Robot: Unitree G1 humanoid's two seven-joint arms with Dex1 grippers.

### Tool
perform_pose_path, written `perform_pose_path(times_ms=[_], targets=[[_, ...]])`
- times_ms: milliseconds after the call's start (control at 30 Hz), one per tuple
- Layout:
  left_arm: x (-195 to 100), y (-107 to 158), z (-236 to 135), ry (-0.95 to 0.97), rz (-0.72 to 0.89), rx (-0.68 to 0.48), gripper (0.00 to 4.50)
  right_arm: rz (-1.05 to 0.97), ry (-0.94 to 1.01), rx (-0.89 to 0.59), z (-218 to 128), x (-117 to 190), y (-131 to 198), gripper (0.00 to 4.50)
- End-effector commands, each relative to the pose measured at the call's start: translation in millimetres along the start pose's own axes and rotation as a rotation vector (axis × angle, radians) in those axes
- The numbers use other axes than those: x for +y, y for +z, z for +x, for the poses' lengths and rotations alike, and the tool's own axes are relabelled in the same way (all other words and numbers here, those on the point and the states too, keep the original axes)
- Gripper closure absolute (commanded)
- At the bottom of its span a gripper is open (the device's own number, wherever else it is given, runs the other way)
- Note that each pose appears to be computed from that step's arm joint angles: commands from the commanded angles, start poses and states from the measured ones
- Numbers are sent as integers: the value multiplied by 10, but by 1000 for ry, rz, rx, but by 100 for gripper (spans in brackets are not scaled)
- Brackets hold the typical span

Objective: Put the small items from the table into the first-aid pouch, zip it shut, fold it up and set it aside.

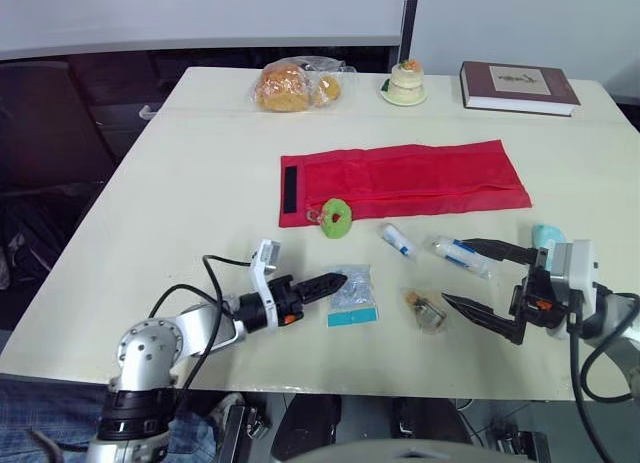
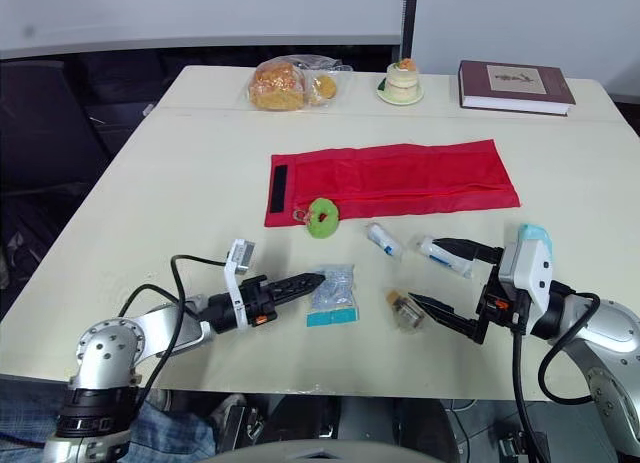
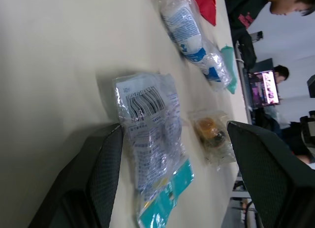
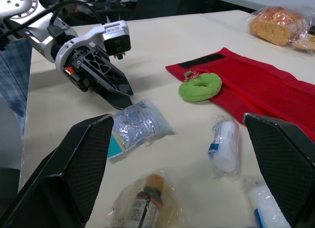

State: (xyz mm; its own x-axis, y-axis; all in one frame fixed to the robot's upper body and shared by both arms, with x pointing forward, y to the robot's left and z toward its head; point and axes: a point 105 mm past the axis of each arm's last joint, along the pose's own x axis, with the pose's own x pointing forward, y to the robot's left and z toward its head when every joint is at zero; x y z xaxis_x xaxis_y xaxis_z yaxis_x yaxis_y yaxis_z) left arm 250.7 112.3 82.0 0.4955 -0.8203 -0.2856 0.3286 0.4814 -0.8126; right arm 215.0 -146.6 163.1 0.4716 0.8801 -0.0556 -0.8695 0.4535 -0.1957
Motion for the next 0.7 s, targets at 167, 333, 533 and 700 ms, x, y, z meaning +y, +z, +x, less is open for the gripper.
perform_pose_path(times_ms=[167,333,533,700], targets=[[34,-194,149,-18,-33,105,402,-58,-16,-19,-37,10,122,0],[-107,-70,107,-103,-15,42,437,-34,-23,-33,-12,10,134,0],[-566,261,-29,-366,33,-113,438,197,-76,-66,212,-18,142,0],[-812,356,-54,-490,77,-135,439,533,1,28,480,61,88,0]])
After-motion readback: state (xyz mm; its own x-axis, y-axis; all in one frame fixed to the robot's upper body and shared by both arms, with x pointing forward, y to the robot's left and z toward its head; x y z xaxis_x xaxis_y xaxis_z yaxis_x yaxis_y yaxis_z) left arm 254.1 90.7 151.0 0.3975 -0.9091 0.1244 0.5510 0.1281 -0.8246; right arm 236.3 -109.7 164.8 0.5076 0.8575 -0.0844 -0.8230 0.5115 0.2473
